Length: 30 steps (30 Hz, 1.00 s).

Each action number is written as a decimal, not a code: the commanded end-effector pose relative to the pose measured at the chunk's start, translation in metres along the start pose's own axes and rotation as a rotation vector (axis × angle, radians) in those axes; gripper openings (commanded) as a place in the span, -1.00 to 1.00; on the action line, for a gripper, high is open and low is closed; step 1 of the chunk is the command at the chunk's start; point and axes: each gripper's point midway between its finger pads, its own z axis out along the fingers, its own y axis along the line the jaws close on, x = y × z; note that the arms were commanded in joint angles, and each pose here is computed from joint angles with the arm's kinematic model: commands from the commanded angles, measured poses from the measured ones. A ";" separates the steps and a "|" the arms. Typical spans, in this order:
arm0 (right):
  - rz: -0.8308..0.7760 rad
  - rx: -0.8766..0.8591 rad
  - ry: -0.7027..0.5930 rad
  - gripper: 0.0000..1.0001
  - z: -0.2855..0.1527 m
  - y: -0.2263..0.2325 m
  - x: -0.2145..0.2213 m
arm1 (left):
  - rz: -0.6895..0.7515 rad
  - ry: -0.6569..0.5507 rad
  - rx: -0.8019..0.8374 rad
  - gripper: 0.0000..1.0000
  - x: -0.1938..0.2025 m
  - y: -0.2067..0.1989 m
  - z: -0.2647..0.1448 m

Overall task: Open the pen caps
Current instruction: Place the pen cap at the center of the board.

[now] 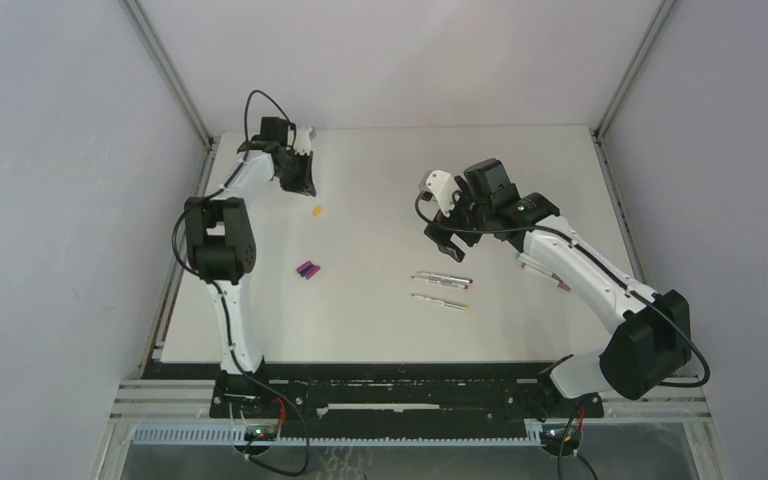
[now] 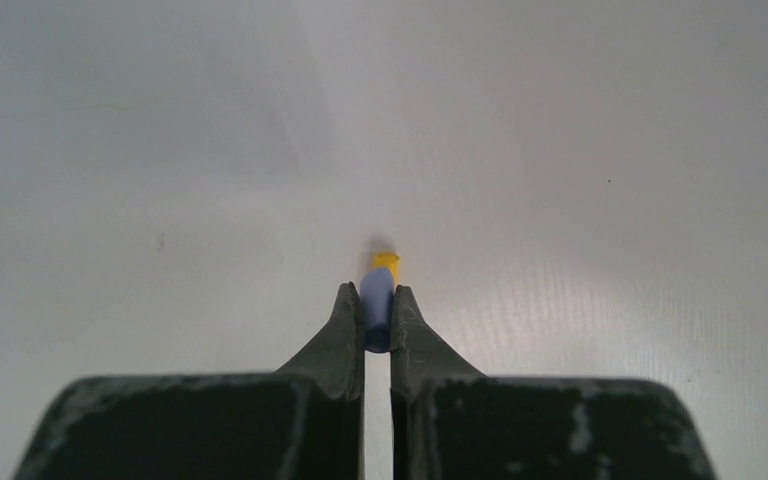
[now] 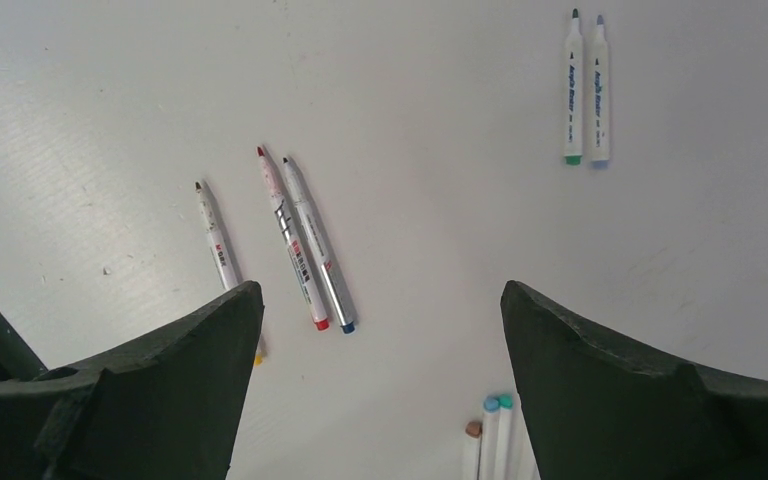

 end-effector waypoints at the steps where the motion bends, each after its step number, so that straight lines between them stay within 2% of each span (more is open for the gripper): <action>1: -0.031 -0.013 -0.039 0.75 0.001 0.004 -0.006 | -0.052 -0.007 0.025 -1.00 -0.011 -0.004 -0.001; 10: -0.039 -0.027 -0.029 0.75 0.004 0.008 -0.004 | -0.075 0.023 -0.016 -0.91 -0.001 0.005 0.010; 30: -0.056 -0.040 -0.014 0.74 0.007 0.011 -0.001 | -0.091 0.056 -0.009 -0.51 0.010 0.004 0.015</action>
